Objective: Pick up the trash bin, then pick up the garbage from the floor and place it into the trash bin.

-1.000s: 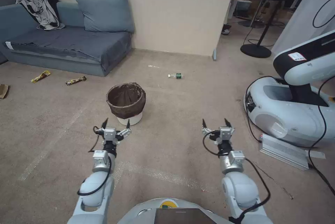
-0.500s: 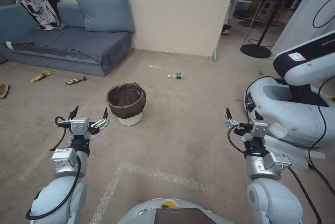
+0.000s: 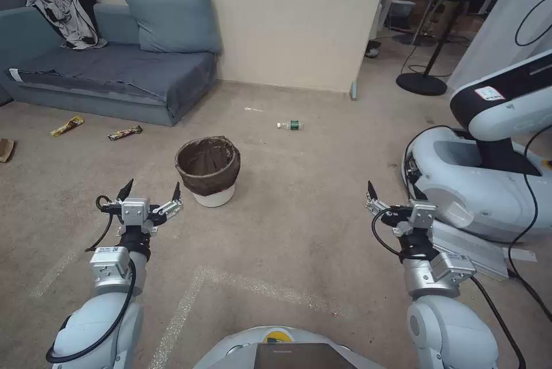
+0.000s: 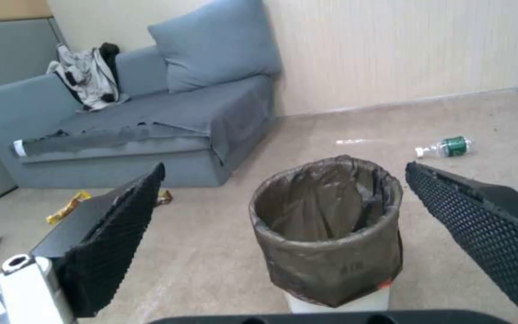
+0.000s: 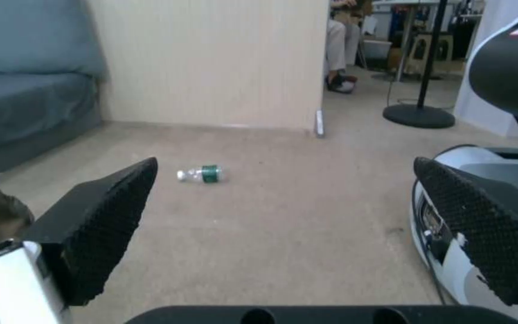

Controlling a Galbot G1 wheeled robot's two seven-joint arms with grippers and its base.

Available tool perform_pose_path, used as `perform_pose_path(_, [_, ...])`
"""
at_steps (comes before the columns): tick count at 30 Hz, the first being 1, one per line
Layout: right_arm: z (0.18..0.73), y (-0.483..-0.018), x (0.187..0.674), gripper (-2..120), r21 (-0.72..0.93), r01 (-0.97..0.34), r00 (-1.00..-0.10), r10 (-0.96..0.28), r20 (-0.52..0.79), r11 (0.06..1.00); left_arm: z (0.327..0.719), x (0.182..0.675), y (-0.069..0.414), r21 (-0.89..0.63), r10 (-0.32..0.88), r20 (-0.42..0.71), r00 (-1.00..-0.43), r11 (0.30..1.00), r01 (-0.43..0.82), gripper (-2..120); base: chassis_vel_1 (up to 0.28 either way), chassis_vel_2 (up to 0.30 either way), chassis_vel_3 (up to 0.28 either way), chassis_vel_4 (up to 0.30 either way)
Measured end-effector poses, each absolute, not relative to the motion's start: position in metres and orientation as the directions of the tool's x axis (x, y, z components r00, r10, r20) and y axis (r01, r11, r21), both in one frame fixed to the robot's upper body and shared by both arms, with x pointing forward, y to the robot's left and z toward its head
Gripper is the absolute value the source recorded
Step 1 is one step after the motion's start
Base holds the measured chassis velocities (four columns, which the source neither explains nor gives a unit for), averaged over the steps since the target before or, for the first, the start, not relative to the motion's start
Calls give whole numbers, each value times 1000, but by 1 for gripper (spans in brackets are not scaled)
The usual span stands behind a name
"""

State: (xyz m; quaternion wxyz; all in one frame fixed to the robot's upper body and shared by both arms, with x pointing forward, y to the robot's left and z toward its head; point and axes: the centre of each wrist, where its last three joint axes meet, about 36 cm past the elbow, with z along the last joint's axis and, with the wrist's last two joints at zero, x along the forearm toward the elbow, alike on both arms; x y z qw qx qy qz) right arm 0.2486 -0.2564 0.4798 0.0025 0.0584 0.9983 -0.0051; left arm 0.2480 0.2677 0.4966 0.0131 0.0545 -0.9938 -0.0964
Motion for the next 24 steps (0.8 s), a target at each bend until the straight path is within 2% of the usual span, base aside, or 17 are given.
perform_pose_path(24, [478, -256, 249, 100, -12, 108, -994, 108, -8, 994, 495, 248, 269, 192, -112, 16, -994, 976, -107, 100, 0, 0, 0, 0])
